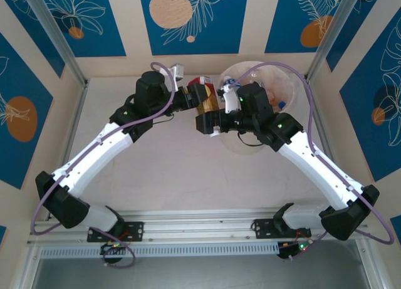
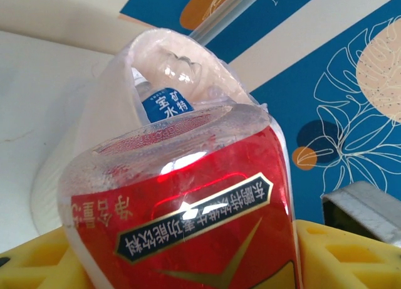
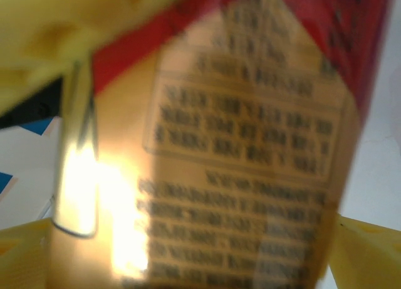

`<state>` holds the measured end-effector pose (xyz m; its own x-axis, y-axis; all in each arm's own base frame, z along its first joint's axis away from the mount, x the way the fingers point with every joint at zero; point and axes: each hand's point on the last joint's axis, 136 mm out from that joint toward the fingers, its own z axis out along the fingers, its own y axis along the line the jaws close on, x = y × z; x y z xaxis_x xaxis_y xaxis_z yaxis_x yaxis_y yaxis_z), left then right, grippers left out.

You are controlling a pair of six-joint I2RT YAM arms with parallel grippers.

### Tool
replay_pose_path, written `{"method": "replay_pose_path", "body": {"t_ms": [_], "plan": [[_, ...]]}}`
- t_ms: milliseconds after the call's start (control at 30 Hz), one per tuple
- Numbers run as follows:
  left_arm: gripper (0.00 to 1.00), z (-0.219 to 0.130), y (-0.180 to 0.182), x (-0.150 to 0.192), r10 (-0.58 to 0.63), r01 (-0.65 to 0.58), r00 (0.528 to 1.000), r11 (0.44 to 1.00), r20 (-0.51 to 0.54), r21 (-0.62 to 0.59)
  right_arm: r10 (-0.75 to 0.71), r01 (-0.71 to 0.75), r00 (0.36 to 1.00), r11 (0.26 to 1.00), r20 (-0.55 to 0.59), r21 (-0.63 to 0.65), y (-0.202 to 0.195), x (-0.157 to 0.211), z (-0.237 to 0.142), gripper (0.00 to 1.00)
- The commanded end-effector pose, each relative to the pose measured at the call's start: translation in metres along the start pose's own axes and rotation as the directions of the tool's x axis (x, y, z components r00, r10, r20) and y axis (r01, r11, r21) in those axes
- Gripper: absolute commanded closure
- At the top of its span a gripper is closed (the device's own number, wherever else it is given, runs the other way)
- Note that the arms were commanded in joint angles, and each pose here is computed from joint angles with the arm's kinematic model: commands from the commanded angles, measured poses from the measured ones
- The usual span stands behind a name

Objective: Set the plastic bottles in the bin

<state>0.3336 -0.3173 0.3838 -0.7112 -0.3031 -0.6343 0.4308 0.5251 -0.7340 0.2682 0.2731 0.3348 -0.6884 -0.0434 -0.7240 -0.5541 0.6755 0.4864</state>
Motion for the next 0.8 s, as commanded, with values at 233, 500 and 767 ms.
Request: {"method": "replay_pose_path", "body": {"t_ms": [233,500,767], "plan": [[0.40,-0.001,-0.028,-0.004,-0.037,0.041,0.999,0.991,-0.029,0.124,-0.034,0.038,0.994,0.999,0.107,-0.036,0.015,-0.029,-0.003,0.26],[0.14,-0.001,-0.033,-0.012,-0.037,0.039,0.999,0.991,-0.011,0.132,-0.035,0.036,0.991,0.999,0.129,-0.011,0.014,-0.033,-0.011,0.52],[0.00,-0.041,-0.035,-0.054,0.014,-0.024,0.987,0.998,0.158,0.059,-0.078,0.057,0.983,0.989,0.164,0.134,-0.002,-0.041,-0.038,0.53]]}}
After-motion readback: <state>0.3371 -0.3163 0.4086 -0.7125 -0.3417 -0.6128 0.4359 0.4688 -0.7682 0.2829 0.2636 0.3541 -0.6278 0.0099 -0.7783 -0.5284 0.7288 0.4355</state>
